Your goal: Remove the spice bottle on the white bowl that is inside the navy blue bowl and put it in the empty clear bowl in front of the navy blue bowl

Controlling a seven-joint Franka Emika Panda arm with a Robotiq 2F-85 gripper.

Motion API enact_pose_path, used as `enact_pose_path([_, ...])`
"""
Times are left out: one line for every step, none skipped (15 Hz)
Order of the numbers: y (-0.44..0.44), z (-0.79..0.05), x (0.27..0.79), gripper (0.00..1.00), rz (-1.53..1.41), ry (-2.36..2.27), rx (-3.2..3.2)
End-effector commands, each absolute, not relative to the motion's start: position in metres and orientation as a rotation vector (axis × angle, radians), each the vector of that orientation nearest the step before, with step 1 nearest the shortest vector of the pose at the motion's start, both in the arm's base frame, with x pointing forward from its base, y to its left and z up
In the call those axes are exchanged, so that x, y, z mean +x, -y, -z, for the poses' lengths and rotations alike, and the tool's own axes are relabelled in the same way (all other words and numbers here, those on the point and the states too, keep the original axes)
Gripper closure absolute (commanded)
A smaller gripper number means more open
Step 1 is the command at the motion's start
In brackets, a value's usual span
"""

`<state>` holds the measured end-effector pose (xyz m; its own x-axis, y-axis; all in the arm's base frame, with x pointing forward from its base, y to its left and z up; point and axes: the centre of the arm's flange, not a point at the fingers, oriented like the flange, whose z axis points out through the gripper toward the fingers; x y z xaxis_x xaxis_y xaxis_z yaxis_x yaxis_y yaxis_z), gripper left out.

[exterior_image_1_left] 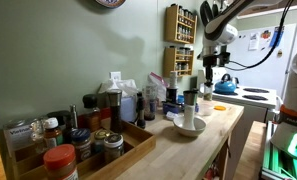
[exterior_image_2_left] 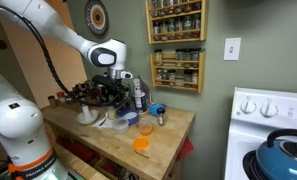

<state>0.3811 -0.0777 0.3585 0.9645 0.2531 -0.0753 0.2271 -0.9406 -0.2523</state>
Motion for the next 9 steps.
enact_pose_path([0.0861,-0.3494,0.3670,0.69,-0.171,0.275,-2.900])
enact_pose_path([0.0880,-0.3485,0.3670,0.69,-0.176,0.255,-2.909])
enact_pose_path([0.0899,-0.3477,0.3674,0.69,-0.181,0.226,-2.924])
enact_pose_path([0.0913,-0.3471,0.3683,0.69,-0.184,0.200,-2.939])
enact_pose_path([0.0930,-0.3473,0.3688,0.69,-0.183,0.173,-2.959])
enact_pose_path([0.0941,-0.3478,0.3702,0.69,-0.169,0.151,-2.975])
enact_pose_path([0.0949,-0.3480,0.3713,0.69,-0.161,0.128,-2.992])
enact_pose_path([0.0945,-0.3477,0.3734,0.69,-0.155,0.114,-3.002])
enact_pose_path([0.0947,-0.3475,0.3746,0.69,-0.146,0.097,-3.013])
